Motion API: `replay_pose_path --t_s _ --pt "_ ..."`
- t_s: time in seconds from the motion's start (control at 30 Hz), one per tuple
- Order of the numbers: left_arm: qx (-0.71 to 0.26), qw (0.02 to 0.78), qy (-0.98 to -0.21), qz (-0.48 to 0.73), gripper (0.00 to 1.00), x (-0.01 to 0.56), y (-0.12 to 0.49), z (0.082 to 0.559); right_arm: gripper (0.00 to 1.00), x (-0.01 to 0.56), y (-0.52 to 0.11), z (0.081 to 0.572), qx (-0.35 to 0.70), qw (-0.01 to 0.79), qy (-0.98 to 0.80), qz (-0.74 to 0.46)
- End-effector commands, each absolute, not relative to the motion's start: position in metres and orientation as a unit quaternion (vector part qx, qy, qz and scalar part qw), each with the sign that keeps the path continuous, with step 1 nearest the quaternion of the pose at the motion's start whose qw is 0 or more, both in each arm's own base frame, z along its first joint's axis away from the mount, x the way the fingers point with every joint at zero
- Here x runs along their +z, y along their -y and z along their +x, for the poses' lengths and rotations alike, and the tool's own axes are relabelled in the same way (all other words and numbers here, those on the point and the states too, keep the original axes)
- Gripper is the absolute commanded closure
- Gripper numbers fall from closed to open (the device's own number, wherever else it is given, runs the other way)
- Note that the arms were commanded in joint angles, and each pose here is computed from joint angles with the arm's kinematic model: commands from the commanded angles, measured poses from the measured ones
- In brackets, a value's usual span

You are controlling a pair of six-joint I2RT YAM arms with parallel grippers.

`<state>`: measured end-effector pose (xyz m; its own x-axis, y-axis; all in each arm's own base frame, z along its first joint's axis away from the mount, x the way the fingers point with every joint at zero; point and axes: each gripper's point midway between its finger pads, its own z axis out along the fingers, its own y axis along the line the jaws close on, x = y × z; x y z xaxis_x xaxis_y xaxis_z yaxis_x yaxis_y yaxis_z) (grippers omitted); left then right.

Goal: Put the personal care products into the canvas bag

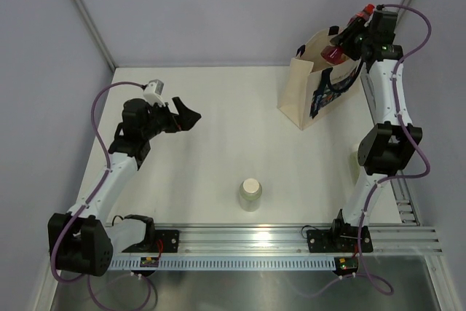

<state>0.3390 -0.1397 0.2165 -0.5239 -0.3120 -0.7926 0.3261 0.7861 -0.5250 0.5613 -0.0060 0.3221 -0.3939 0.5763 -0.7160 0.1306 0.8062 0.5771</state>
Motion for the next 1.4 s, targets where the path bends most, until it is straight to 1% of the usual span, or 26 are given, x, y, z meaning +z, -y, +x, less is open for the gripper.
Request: replay_pose_path --t_s 0.0,0.03,0.1,0.13,0.23,0.27,0.33,0.37,0.5,0.57,0.67,0.77,0.8,0.87,0.9,0.93,0.97,1.0,1.03,1.07,1.1,1.17,1.2,1.27,1.3,1.37 --pt "-0.313 0.518 -0.796 0.007 0.01 0.229 0.134 0.340 1.00 0.371 0.013 0.583 0.225 0.575 -0.748 0.243" --pt "-0.313 0.520 -0.795 0.008 0.01 0.230 0.134 0.339 1.00 0.360 0.014 0.587 0.222 0.566 -0.754 0.250" --pt "-0.312 0.523 -0.793 0.009 0.01 0.231 0.133 0.337 0.96 0.347 0.007 0.588 0.235 0.551 -0.764 0.240" --pt "-0.309 0.516 -0.799 0.008 0.01 0.227 0.132 0.334 0.81 0.337 0.004 0.589 0.239 0.539 -0.771 0.239" --pt "-0.307 0.515 -0.800 0.008 0.01 0.225 0.131 0.333 0.63 0.319 -0.009 0.583 0.259 0.511 -0.788 0.225" --pt "-0.307 0.515 -0.800 0.008 0.01 0.225 0.131 0.333 0.46 0.315 -0.012 0.581 0.263 0.506 -0.791 0.221" --pt "-0.309 0.514 -0.800 0.008 0.01 0.224 0.132 0.333 0.27 0.309 -0.016 0.577 0.266 0.499 -0.798 0.210" --pt "-0.309 0.514 -0.800 0.008 0.01 0.224 0.132 0.333 0.01 0.309 -0.017 0.576 0.265 0.499 -0.799 0.206" --pt "-0.313 0.517 -0.796 0.021 0.01 0.229 0.134 0.331 0.00 0.317 -0.014 0.570 0.246 0.518 -0.801 0.174" --pt "-0.313 0.521 -0.793 0.033 0.01 0.232 0.135 0.329 0.00 0.332 -0.014 0.566 0.238 0.536 -0.796 0.152" --pt "-0.310 0.521 -0.794 0.048 0.01 0.231 0.137 0.326 0.01 0.355 -0.015 0.558 0.225 0.565 -0.787 0.102" --pt "-0.307 0.522 -0.794 0.057 0.01 0.230 0.137 0.321 0.01 0.379 -0.026 0.543 0.223 0.589 -0.777 0.021" --pt "-0.307 0.523 -0.793 0.060 0.01 0.230 0.137 0.319 0.01 0.386 -0.038 0.533 0.227 0.596 -0.769 -0.055" --pt "-0.303 0.523 -0.794 0.062 0.01 0.228 0.136 0.316 0.01 0.405 -0.059 0.505 0.241 0.603 -0.742 -0.167" --pt "-0.300 0.522 -0.796 0.062 0.01 0.226 0.135 0.315 0.01 0.409 -0.086 0.477 0.294 0.588 -0.707 -0.261" --pt "-0.297 0.523 -0.796 0.065 0.01 0.225 0.134 0.313 0.00 0.409 -0.097 0.452 0.297 0.581 -0.675 -0.344" --pt "-0.295 0.523 -0.797 0.065 0.01 0.224 0.134 0.313 0.00 0.404 -0.111 0.424 0.338 0.556 -0.648 -0.395" --pt "-0.293 0.520 -0.799 0.066 0.01 0.221 0.133 0.311 0.01 0.418 -0.125 0.398 0.317 0.586 -0.532 -0.522" --pt "-0.293 0.523 -0.797 0.068 0.01 0.222 0.133 0.310 0.01 0.389 -0.133 0.358 0.370 0.527 -0.564 -0.516" --pt "-0.293 0.522 -0.798 0.069 0.01 0.222 0.133 0.309 0.01 0.377 -0.139 0.341 0.362 0.511 -0.554 -0.549" --pt "-0.292 0.522 -0.798 0.071 0.01 0.221 0.133 0.308 0.01 0.349 -0.149 0.330 0.325 0.473 -0.538 -0.618" --pt "-0.293 0.526 -0.795 0.074 0.01 0.223 0.133 0.305 0.01 0.322 -0.163 0.304 0.299 0.428 -0.515 -0.680" --pt "-0.294 0.526 -0.794 0.076 0.01 0.223 0.133 0.304 0.01 0.290 -0.167 0.279 0.284 0.395 -0.476 -0.733" --pt "-0.295 0.532 -0.789 0.081 0.01 0.227 0.133 0.301 0.01 0.265 -0.171 0.256 0.285 0.367 -0.451 -0.762" --pt "-0.295 0.534 -0.788 0.082 0.01 0.229 0.133 0.299 0.01 0.245 -0.172 0.241 0.304 0.346 -0.446 -0.767" --pt "-0.295 0.535 -0.787 0.085 0.01 0.228 0.133 0.296 0.01 0.236 -0.175 0.222 0.327 0.333 -0.442 -0.767"
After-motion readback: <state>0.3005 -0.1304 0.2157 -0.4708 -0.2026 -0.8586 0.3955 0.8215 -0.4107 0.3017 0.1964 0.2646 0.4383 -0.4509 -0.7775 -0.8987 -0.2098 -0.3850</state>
